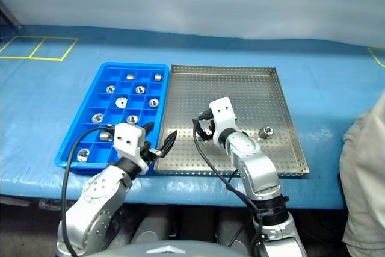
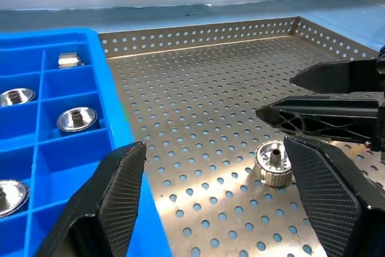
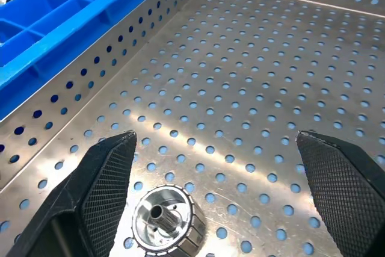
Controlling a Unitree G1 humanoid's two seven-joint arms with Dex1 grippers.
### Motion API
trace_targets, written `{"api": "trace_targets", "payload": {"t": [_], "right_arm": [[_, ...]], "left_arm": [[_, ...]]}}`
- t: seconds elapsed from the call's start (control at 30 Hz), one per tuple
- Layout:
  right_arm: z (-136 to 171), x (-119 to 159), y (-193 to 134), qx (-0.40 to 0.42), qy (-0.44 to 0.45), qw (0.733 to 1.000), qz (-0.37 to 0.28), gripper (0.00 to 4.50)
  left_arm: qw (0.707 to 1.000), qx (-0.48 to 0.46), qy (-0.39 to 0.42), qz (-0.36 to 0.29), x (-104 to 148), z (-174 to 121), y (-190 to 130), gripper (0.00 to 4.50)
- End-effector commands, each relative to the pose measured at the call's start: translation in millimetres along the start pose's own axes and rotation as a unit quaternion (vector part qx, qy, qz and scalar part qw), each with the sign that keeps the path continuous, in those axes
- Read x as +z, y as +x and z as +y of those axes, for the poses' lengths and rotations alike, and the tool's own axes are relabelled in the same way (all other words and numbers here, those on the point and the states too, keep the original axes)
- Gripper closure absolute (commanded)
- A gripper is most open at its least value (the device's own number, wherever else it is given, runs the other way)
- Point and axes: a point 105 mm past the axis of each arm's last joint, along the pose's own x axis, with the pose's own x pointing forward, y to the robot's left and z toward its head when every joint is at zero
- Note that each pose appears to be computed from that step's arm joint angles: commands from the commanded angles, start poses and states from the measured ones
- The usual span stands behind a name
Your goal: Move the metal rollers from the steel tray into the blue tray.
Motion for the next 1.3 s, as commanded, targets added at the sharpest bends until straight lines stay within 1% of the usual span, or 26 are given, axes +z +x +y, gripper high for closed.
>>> {"api": "trace_targets", "payload": {"t": [0.03, 0.27, 0.33, 0.43, 0.53, 0.73, 0.77, 0.8, 1.0, 1.1, 1.2, 1.3], "right_arm": [[14, 5, 2, 0.039, -0.016, 0.999, -0.012, 0.02], [17, -25, 7, 0.061, -0.001, 0.998, 0.031, 0.02], [18, -35, 7, 0.064, -0.012, 0.997, 0.047, 0.02], [19, -42, 7, 0.067, -0.008, 0.996, 0.056, 0.02], [16, -41, 7, 0.061, -0.002, 0.997, 0.053, 0.65], [14, -27, 7, 0.060, -0.016, 0.998, 0.031, 2.62], [15, -22, 7, 0.063, -0.022, 0.997, 0.025, 2.79], [16, -20, 7, 0.064, -0.025, 0.997, 0.021, 2.79], [35, 36, 12, 0.089, -0.062, 0.993, -0.053, 2.79], [47, 56, 18, 0.102, -0.078, 0.989, -0.073, 2.79], [63, 68, 23, 0.128, -0.093, 0.984, -0.083, 2.79], [80, 70, 30, 0.159, -0.102, 0.979, -0.079, 2.79]], "left_arm": [[1.000, 0.005, 0.010, -0.027, 10, 1, -3, 0.51], [0.999, 0.009, 0.010, -0.031, 10, -1, -6, 0.51], [0.999, 0.011, 0.010, -0.029, 9, 0, -7, 0.51], [0.999, 0.014, 0.010, -0.028, 9, 0, -8, 0.51], [0.999, 0.016, 0.010, -0.028, 9, 0, -9, 0.51], [0.999, 0.020, 0.010, -0.029, 9, 1, -9, 0.51], [0.999, 0.022, 0.010, -0.030, 9, 1, -9, 0.51], [0.999, 0.024, 0.010, -0.030, 9, 2, -9, 0.51], [0.998, 0.048, 0.015, -0.038, 11, 8, -13, 0.51], [0.997, 0.066, 0.020, -0.044, 13, 13, -18, 0.51], [0.995, 0.088, 0.026, -0.049, 15, 18, -24, 0.51], [0.992, 0.111, 0.029, -0.047, 14, 23, -33, 0.51]]}}
